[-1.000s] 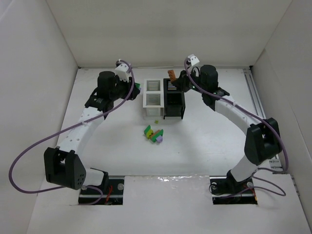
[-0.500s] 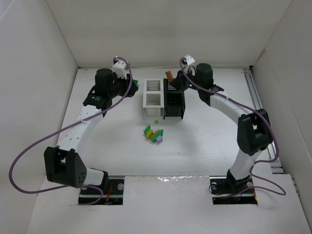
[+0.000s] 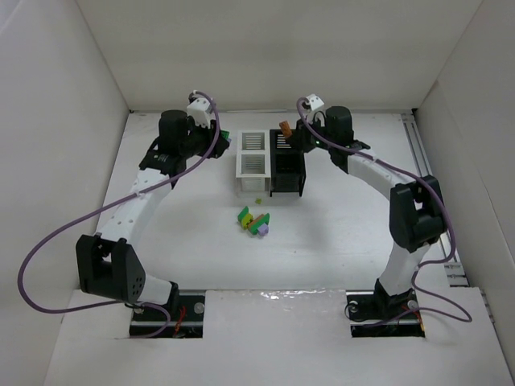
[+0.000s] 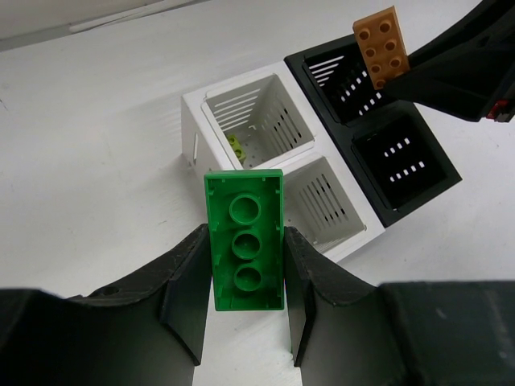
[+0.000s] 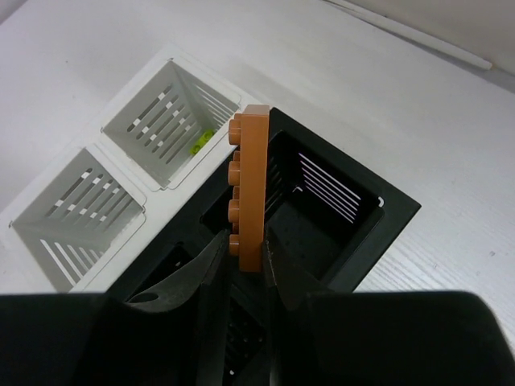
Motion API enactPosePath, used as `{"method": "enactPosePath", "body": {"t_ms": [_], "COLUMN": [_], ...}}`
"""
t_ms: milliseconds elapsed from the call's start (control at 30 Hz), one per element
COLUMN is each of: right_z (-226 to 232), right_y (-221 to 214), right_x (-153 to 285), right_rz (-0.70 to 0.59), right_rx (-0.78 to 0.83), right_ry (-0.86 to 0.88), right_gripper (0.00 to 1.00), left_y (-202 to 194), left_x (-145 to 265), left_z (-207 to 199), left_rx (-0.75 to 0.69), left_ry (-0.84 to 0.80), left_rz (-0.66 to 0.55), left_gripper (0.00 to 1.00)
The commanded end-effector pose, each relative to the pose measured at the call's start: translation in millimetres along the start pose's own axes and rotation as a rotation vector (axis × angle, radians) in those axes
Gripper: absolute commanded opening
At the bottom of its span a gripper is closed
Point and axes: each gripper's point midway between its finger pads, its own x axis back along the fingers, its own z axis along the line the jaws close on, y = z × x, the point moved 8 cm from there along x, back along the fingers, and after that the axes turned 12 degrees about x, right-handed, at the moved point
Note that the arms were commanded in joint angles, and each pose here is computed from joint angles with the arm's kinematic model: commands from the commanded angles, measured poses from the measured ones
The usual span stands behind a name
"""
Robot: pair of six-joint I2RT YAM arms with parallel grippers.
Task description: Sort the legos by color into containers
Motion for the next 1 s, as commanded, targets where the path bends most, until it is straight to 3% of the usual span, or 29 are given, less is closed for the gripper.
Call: {"method": "enactPosePath", "body": {"t_ms": [0,67,100,200,233,367,467,667,767,833,867,900,967], "right_z": [-7,-9,-9,-10,-10,-13,-10,42,68,84,103,112,134], "right_y": [13,12,12,11,11,14,39,89,85,85,84,84,82], "right_x": [-2,-4,-4,-5,-5,-8,11,86,105,113,118,118,120], "right_rz": [-0.036,-0.027,-0.027,-0.019,-0.019,-0.026,-0.1,-0.273,-0.264,-0.264,-0.269,-0.271,-0.279], "right_rx": [0.037,0.033,0.033,0.029,0.029,0.033,0.081,0.227,0.191,0.165,0.167,0.172,0.205], "right_ry": [-0.011,-0.02,-0.02,-0.019,-0.019,-0.031,0.022,0.372,0.563,0.663,0.762,0.8,0.856], "right_gripper": [0.24,0.26,0.35,0.43,0.52,0.56,0.56,0.53,0.55,0.58,0.58,0.59,0.59], "left_y": [23,23,23,22,22,21,21,15,12,5,3,3,-6], "left_x": [5,5,5,5,5,5,7,25,38,43,46,47,46], "left_z": [-9,-9,-10,-9,-9,-10,-12,-29,-43,-52,-56,-57,-66], "left_rx": [-0.026,-0.026,-0.026,-0.032,-0.032,-0.033,-0.043,-0.033,0.034,0.035,0.138,0.15,0.093], "left_ry": [-0.032,-0.032,-0.041,-0.038,-0.038,-0.049,-0.103,-0.427,-0.639,-0.821,-0.862,-0.901,-1.019], "left_rz": [-0.068,-0.068,-0.065,-0.057,-0.057,-0.053,-0.068,-0.034,-0.006,0.034,0.099,0.129,0.204], "left_gripper": [0.0,0.0,0.0,0.0,0.0,0.0,0.0,0.0,0.0,0.0,0.0,0.0,0.0]}}
